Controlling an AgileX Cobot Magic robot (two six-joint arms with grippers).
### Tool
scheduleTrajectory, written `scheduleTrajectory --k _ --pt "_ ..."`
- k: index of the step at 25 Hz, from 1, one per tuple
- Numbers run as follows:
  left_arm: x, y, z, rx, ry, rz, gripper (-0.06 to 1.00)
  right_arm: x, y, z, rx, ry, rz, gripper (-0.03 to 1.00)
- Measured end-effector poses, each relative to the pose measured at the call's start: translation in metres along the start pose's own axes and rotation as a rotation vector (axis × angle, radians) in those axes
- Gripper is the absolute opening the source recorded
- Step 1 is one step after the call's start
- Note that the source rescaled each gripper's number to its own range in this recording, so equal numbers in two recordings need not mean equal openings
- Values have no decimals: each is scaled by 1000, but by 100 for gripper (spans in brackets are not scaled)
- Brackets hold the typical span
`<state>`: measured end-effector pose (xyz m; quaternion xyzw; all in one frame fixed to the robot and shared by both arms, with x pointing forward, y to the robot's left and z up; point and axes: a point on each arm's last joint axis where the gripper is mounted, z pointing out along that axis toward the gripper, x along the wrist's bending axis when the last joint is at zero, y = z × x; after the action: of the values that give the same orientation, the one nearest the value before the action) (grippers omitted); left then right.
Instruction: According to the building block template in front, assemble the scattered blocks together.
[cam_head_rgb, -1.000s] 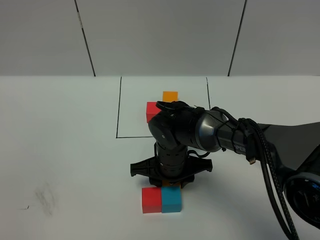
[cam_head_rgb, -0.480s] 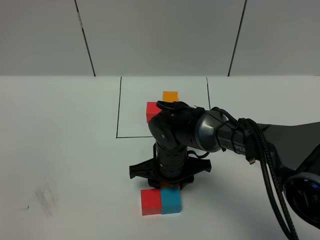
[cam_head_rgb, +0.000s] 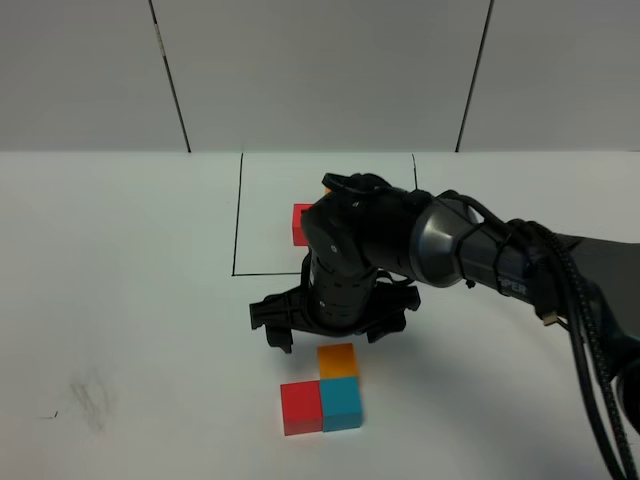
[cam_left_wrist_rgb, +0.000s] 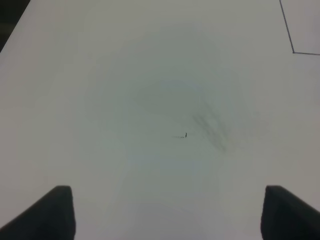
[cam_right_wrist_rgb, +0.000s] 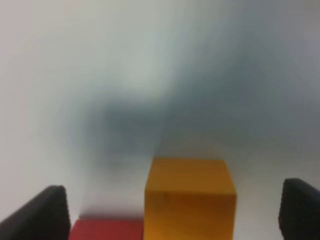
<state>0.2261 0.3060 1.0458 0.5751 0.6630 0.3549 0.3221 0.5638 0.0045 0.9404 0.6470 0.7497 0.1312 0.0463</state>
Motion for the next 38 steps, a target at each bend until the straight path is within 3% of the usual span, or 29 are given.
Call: scheduleTrajectory --k 4,10,16,23,26,28,32,38 --pt "0 0 0 0 0 0 99 -5 14 -54 -89 -58 -50 77" --pt "0 0 0 0 0 0 99 -37 25 -128 -242 -338 -153 67" --pt "0 0 0 0 0 0 99 -61 23 -214 -455 -435 -309 57" --pt "0 0 0 0 0 0 99 -105 -26 -340 -693 -373 -376 57" --pt "0 0 0 0 0 0 99 -129 -59 -384 -788 -338 -403 65" --pt "0 0 0 0 0 0 99 -150 -86 -408 -847 -323 -409 75" --pt "0 0 0 0 0 0 99 -187 -138 -426 -917 -299 -401 94" --pt "0 0 0 0 0 0 99 -235 -219 -413 -968 -192 -376 99"
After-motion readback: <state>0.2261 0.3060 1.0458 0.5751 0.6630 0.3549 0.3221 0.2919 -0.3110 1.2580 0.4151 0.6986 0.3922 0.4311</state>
